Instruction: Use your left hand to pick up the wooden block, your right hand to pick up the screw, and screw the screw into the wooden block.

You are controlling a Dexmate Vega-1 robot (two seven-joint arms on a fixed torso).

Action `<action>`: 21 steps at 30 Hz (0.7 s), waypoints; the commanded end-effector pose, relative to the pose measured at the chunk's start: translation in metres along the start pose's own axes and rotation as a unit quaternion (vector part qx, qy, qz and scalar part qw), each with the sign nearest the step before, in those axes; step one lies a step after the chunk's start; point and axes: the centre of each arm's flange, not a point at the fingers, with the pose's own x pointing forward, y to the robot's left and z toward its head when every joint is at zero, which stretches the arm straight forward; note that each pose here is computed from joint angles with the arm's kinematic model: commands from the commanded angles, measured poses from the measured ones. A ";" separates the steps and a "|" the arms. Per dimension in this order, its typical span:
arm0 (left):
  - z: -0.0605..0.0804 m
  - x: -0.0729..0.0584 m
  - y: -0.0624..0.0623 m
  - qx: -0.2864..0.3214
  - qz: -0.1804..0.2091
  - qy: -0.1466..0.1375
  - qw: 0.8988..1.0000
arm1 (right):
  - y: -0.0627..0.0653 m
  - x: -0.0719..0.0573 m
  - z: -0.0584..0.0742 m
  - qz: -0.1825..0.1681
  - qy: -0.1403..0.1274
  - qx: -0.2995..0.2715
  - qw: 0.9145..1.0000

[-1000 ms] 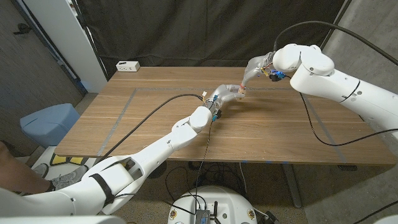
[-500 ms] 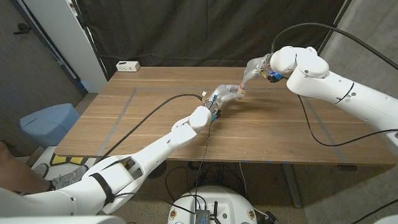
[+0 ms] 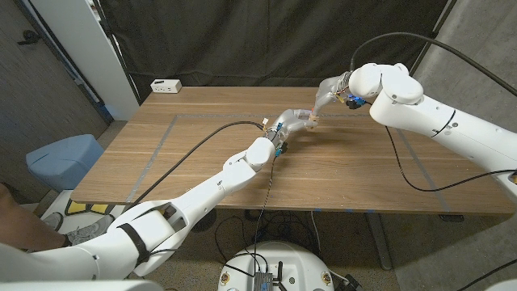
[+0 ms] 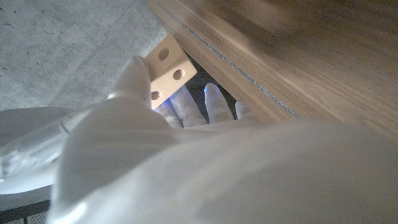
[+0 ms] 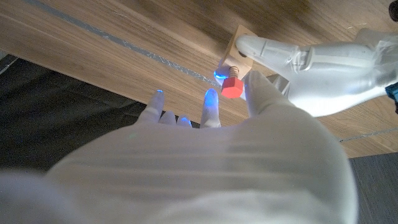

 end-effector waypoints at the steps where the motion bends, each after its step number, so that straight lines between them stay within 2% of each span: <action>1: 0.001 0.002 -0.003 -0.001 -0.005 -0.003 1.000 | 0.008 0.005 0.004 0.000 -0.003 -0.004 1.000; 21: 0.000 0.003 -0.005 -0.003 -0.008 -0.001 1.000 | 0.007 0.008 0.004 -0.006 0.004 -0.017 1.000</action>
